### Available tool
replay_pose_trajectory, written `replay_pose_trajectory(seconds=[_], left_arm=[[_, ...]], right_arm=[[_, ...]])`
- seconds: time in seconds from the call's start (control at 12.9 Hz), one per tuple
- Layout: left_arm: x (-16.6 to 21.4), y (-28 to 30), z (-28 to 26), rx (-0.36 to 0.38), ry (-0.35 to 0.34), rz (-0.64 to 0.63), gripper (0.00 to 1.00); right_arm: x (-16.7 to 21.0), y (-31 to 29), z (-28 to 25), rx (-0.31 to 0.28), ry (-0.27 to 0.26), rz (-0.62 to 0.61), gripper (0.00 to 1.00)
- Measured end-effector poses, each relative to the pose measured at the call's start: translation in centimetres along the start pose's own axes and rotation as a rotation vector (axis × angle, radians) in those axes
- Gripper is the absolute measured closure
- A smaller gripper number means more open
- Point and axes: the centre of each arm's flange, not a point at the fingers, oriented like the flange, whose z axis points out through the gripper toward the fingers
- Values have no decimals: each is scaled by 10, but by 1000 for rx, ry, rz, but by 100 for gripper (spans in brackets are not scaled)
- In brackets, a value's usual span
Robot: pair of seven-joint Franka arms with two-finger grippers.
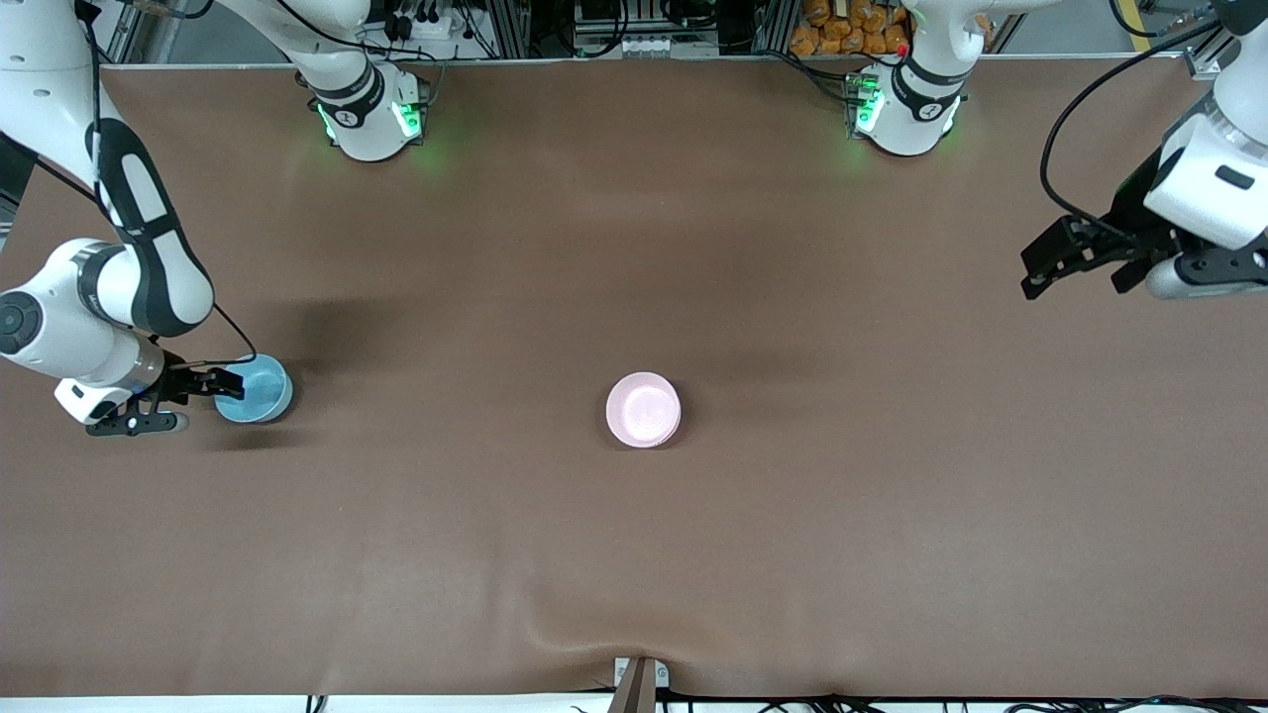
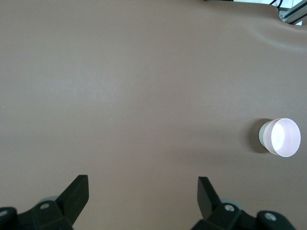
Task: Stack pink and blue bowls on white bowl
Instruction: 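Grasp the blue bowl rim with the right gripper and lift it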
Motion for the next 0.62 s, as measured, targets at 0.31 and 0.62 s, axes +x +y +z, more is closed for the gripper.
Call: replay_pose_trajectory(seconds=[0.31, 0.62], left_arm=[[-17, -10, 14, 8, -10, -15, 0], [-17, -13, 6, 3, 16, -5, 0]], right_arm=[[-3, 2, 8, 5, -12, 5, 15], [-8, 9, 11, 8, -19, 18, 63]])
